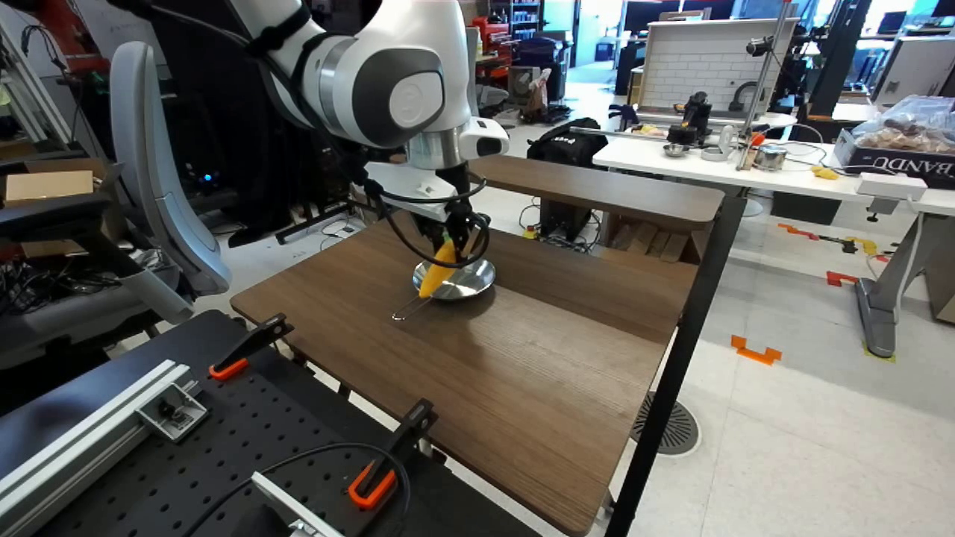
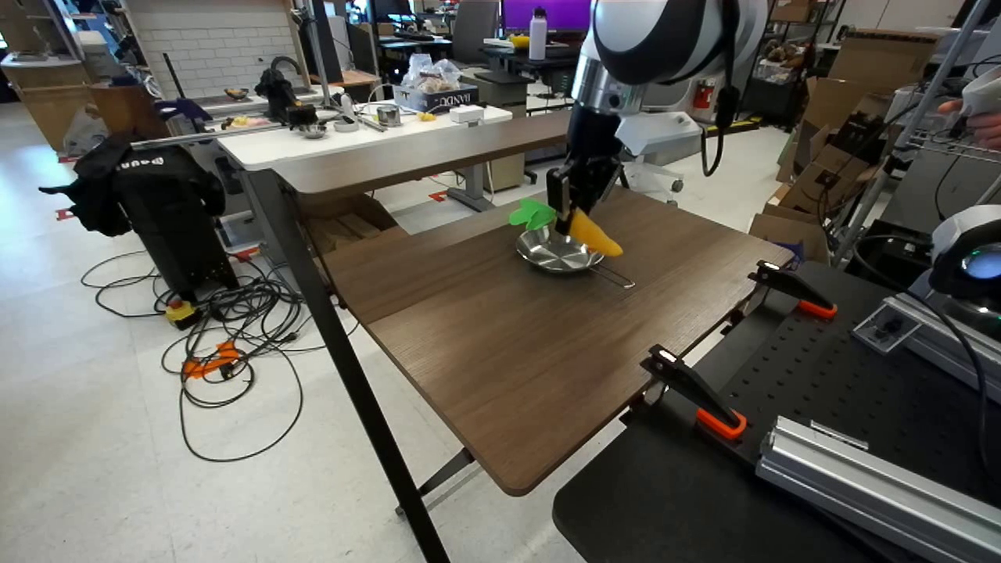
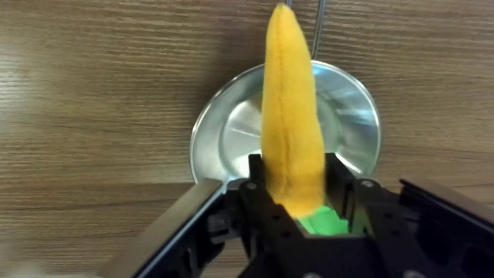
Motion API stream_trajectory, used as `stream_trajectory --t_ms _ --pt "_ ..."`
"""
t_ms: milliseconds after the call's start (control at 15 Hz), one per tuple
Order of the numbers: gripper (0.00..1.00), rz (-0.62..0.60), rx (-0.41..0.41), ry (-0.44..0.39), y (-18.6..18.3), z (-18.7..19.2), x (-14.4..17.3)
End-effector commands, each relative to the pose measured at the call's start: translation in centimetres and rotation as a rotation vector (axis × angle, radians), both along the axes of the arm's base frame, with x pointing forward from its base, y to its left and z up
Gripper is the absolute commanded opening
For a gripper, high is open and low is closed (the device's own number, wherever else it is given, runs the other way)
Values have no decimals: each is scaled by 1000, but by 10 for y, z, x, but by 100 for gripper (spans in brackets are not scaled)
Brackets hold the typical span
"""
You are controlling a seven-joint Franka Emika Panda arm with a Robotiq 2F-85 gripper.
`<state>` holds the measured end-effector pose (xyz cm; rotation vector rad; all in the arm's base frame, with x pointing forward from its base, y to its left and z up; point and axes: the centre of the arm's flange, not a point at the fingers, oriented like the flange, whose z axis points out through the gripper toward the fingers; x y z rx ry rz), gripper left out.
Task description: Place the carrot plush toy on the pan
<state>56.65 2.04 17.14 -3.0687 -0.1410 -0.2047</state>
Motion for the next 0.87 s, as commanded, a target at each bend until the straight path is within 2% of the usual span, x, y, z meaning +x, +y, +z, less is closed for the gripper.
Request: stream_trajectory --t_ms 0,200,267,800 --pt "74 26 -4 19 6 3 3" --pt "95 31 -8 16 9 7 2" --pt "100 31 -9 14 10 11 1" --pt "100 37 -9 -30 17 48 -8"
